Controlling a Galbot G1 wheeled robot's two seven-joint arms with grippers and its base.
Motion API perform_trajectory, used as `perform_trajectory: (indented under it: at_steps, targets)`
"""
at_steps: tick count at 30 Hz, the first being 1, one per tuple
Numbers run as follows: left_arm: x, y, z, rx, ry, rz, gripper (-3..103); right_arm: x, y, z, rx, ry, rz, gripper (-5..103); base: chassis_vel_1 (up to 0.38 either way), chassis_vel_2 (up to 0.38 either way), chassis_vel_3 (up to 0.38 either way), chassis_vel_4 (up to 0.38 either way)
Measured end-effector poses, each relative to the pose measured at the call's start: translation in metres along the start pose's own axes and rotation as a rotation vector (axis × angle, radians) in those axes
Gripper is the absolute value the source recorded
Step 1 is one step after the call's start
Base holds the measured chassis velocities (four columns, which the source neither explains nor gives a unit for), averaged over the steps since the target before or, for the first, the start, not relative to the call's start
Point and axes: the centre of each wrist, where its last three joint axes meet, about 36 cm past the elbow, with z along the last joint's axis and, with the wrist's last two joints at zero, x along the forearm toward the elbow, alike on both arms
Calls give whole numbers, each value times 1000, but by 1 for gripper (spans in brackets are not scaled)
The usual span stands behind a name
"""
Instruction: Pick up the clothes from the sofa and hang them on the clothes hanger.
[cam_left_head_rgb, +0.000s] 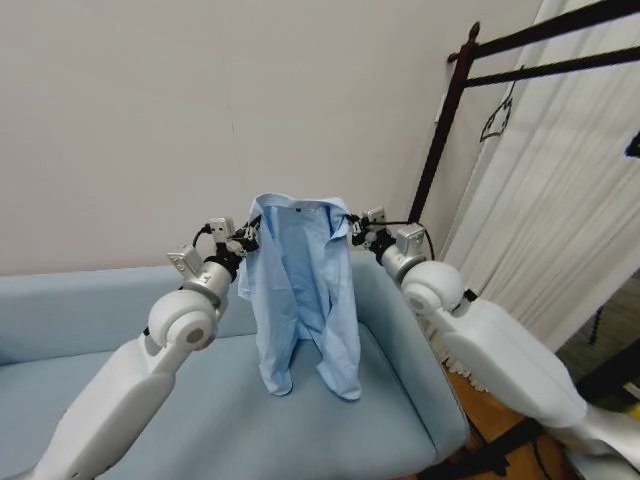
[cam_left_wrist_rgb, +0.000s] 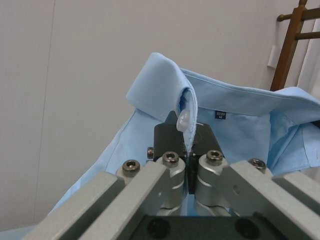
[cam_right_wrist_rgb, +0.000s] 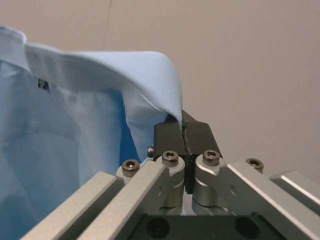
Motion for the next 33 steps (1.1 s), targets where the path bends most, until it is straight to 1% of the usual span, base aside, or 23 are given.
perform_trajectory:
  at_steps: [1,4,8,14,22,23,25,26,30,32,33]
  targets:
    - [2,0,-4,-4,-8,-1,0,-2,2,-5,-14,-5,-7,0,0,0,0,0]
    - [5,1,-8,-11,-19,-6,0,-4,6,-8,-26,-7,-12,0,0,0,0,0]
    - [10,2,-14,-23,-33,-12,0,-5,9,-9,-30,-8,-15,0,0,0,0,0]
    - [21,2,-27,-57,-49,-21,0,-6,9,-10,-35,-10,-7,0,0,0,0,0]
    - [17,8,-34,-82,-54,-31,0,-9,11,-9,-65,8,-23,0,0,0,0,0]
    - [15,9,-35,-85,-53,-34,0,-9,12,-7,-70,18,-21,-3,0,0,0,0]
    - [12,12,-36,-88,-51,-39,0,-9,11,-4,-73,27,-13,8,0,0,0,0]
    - [12,12,-36,-88,-51,-39,0,-9,11,-4,-73,27,-13,8,0,0,0,0]
    - [5,15,-37,-96,-43,-42,0,-9,8,-1,-78,37,-3,29,0,0,0,0]
    - [2,17,-38,-98,-39,-42,0,-8,7,0,-81,39,-1,29,0,0,0,0]
    - [0,18,-39,-99,-35,-42,0,-8,5,0,-87,42,-2,34,0,0,0,0]
